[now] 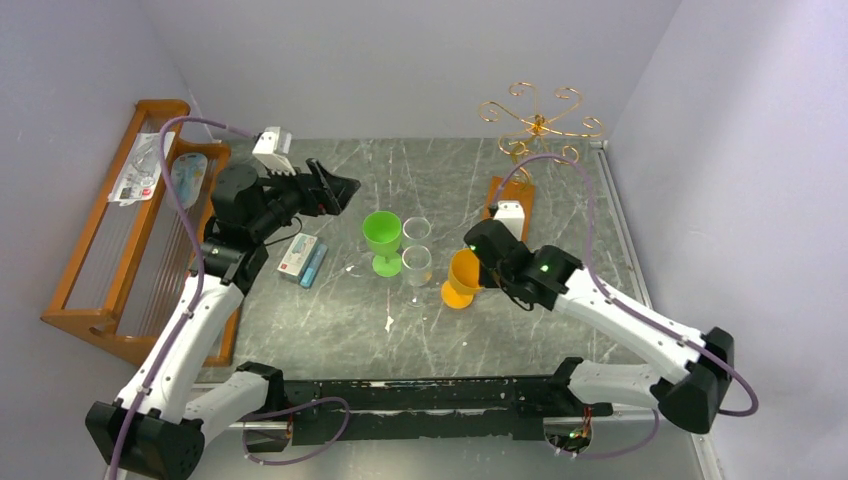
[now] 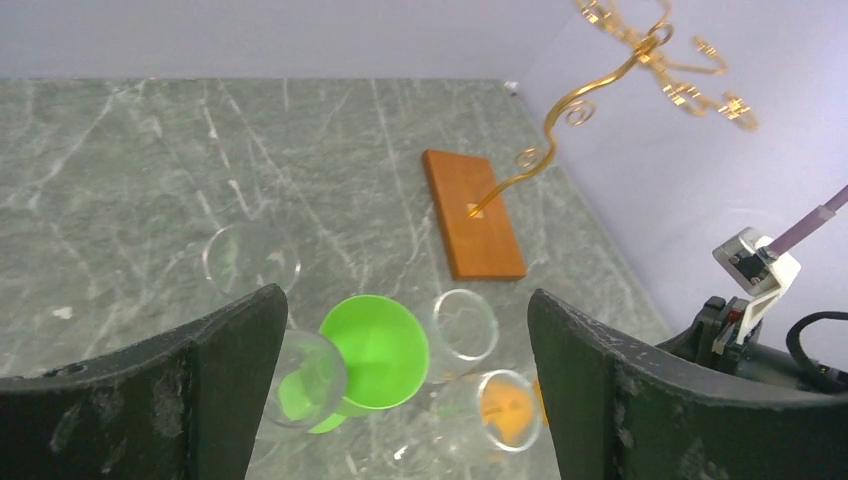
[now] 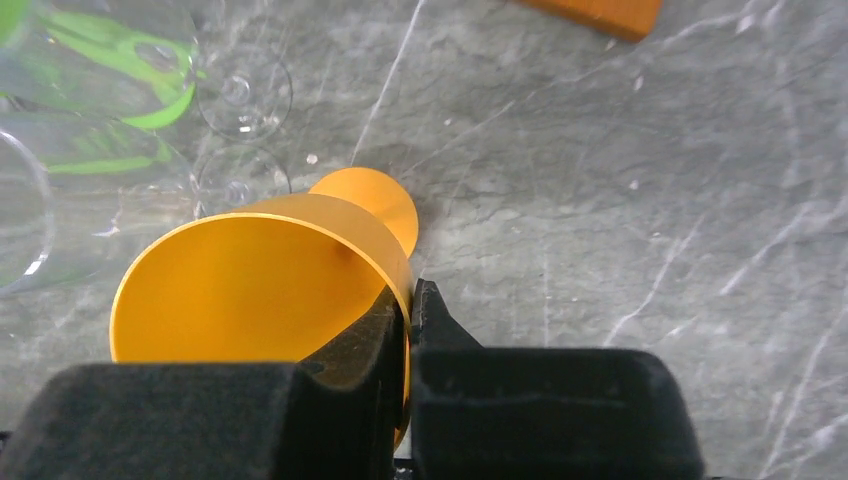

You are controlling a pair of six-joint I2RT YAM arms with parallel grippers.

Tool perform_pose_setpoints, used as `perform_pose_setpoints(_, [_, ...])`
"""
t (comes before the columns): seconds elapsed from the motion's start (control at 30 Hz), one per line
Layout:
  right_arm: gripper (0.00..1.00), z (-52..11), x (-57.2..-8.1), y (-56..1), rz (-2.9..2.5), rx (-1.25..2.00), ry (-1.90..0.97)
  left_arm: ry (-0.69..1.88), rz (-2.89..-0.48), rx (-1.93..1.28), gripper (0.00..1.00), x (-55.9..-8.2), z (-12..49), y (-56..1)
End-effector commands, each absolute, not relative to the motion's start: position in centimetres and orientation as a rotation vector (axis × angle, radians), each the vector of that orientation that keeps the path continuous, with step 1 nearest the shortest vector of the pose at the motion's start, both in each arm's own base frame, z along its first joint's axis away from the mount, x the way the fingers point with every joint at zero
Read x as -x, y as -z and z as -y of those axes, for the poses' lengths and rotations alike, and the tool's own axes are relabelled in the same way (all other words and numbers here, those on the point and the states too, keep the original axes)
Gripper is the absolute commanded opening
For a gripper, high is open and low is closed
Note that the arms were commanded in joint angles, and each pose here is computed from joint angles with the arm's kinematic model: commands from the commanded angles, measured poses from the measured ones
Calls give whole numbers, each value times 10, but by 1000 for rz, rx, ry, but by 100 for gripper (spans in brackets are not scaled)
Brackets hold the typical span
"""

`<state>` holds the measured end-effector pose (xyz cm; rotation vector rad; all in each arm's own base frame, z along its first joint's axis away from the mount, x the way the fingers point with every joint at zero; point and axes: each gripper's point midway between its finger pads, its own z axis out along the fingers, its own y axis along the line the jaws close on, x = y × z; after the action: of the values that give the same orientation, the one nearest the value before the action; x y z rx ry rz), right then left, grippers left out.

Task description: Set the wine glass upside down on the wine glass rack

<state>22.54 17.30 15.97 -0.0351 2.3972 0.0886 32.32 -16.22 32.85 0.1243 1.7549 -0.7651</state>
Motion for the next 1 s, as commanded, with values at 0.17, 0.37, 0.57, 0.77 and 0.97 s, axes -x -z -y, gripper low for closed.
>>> perform_pose_setpoints(0.17, [0,-146,-246,-278,-1999,-93,-191,1067,-1558,12,97,-293,174,-396])
perform_pose_setpoints(0.37, [0,-170,-247,-360,-1635,-104,-565,1241,-1517,10,97,-281,188,-406])
perform_pose_setpoints(0.57, [0,-192,-238,-422,-1331,-101,-847,1424,-1506,109,97,-273,196,-406])
perform_pose_setpoints(0.77, [0,-222,-237,-437,-1224,-31,-976,1669,-1469,264,97,-267,204,-408])
perform_pose_setpoints(0.97, [0,-236,-248,-435,-1149,-55,-1013,1765,-1497,389,97,-277,215,-394])
